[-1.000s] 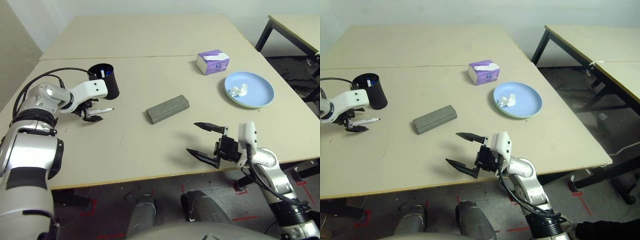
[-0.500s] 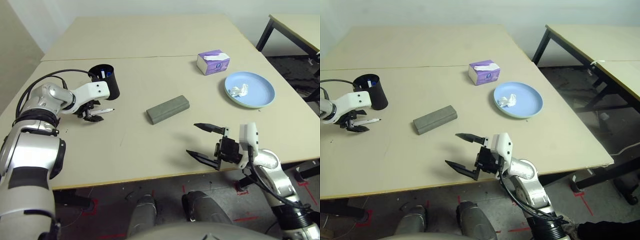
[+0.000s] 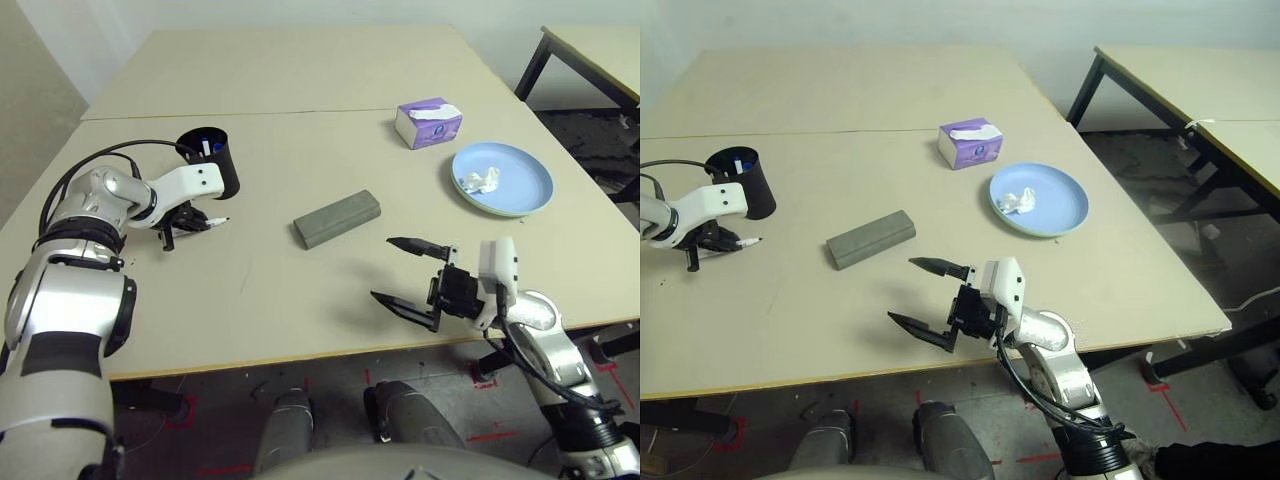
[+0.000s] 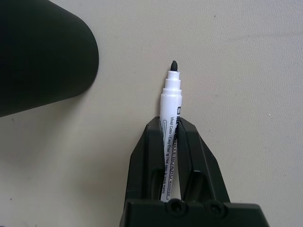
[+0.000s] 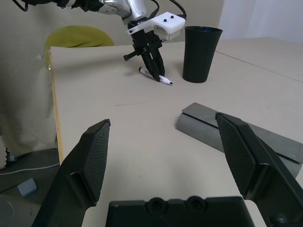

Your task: Organize and tidy the items on the table.

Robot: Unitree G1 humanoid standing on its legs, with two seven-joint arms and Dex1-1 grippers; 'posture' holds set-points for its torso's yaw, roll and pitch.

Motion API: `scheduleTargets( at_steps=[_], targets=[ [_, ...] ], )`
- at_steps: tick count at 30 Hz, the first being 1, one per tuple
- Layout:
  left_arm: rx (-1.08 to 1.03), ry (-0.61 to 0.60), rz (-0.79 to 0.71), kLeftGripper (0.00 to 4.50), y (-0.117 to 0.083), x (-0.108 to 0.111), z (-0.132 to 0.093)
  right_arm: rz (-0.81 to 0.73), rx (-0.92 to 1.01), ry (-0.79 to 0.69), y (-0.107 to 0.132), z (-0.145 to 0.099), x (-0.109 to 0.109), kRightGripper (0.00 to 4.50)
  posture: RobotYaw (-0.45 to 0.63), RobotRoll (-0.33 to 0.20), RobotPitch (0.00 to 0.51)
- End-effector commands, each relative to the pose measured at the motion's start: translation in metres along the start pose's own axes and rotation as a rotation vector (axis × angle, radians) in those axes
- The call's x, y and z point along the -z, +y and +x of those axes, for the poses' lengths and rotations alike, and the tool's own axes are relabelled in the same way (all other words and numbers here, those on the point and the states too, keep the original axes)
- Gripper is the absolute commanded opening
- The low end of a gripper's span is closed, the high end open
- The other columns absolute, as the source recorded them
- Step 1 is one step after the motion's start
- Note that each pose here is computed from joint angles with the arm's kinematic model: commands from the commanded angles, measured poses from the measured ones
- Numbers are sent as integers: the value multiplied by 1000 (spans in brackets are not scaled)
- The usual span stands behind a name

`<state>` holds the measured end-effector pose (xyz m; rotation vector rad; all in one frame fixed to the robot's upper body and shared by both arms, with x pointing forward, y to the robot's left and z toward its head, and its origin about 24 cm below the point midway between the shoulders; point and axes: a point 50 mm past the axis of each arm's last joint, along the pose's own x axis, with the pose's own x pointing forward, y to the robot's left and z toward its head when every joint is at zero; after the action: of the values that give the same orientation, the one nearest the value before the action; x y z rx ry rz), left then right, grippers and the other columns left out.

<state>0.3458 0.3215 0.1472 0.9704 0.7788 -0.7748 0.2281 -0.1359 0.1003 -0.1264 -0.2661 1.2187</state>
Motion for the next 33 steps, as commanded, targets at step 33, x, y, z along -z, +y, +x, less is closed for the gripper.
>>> scheduleTargets(
  at_steps=[33],
  targets=[
    [-283, -1120, -364, 252, -16, -17, -78, 11, 274, 39, -18, -16, 34, 4500, -69, 0, 92]
  ],
)
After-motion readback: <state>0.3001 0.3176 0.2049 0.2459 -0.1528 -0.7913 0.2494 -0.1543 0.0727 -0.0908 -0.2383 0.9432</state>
